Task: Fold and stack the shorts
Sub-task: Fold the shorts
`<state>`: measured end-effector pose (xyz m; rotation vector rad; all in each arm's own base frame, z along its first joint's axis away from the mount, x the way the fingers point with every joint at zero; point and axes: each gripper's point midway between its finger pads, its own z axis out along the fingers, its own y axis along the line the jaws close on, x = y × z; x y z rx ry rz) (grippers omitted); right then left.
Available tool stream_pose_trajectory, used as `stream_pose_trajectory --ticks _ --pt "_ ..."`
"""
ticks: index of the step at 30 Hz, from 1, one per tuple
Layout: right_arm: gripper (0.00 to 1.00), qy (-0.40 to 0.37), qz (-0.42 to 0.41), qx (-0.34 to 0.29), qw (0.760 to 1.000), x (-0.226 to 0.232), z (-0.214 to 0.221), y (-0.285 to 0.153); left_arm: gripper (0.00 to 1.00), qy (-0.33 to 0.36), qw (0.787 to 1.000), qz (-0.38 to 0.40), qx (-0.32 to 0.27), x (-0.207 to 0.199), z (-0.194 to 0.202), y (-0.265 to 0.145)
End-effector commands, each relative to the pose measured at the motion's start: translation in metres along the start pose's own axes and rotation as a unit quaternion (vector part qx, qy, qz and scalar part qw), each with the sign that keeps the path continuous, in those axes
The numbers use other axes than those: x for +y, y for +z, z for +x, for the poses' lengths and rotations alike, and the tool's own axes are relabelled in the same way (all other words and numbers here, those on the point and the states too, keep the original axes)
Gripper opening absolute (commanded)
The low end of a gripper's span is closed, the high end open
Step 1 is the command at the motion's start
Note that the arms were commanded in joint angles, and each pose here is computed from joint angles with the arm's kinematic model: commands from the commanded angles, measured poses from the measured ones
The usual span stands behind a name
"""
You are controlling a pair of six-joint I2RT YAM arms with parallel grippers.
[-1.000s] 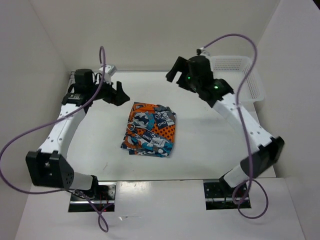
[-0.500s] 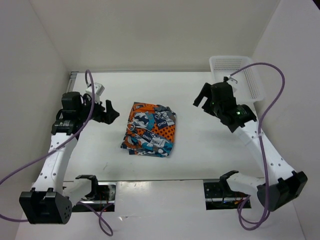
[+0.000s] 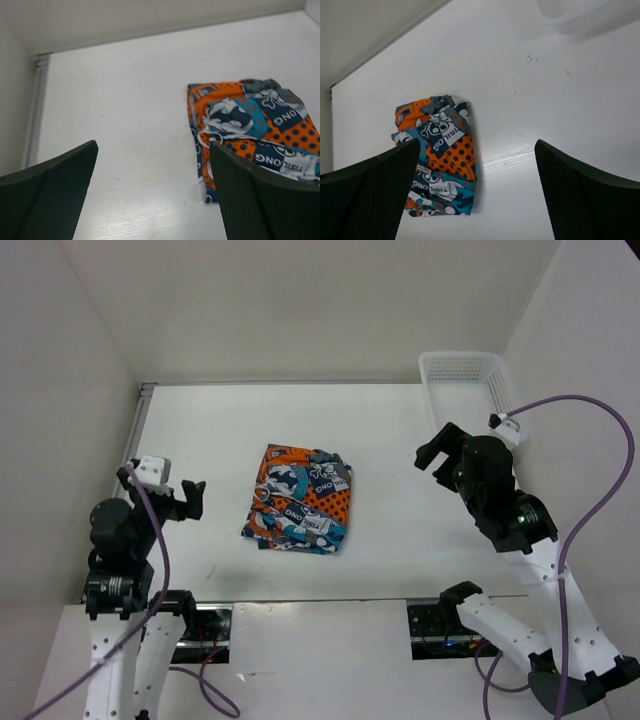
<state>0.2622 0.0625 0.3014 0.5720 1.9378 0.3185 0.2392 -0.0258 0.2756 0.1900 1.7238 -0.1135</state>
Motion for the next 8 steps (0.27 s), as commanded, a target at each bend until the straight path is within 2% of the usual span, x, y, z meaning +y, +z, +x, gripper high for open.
stream_pose_trajectory --ticks 1,2,4,8 --pt "1.00 0.000 0.006 -0.019 1.000 -0.017 -0.001 -0.011 0.99 0.005 0.996 -0.086 -0.017 0.026 0.007 -0.018" --pt "1.00 0.002 0.010 -0.021 1.000 -0.021 0.002 -0.009 0.99 0.008 0.994 -0.103 -0.040 0.029 0.003 -0.029" --pt "1.00 0.004 0.006 -0.025 1.000 -0.023 0.002 -0.013 0.99 0.007 0.992 -0.118 -0.040 0.032 0.013 -0.036" --pt "1.00 0.003 0.012 -0.033 0.999 -0.028 0.001 -0.011 0.99 0.012 0.987 -0.138 -0.085 0.034 0.014 -0.055"
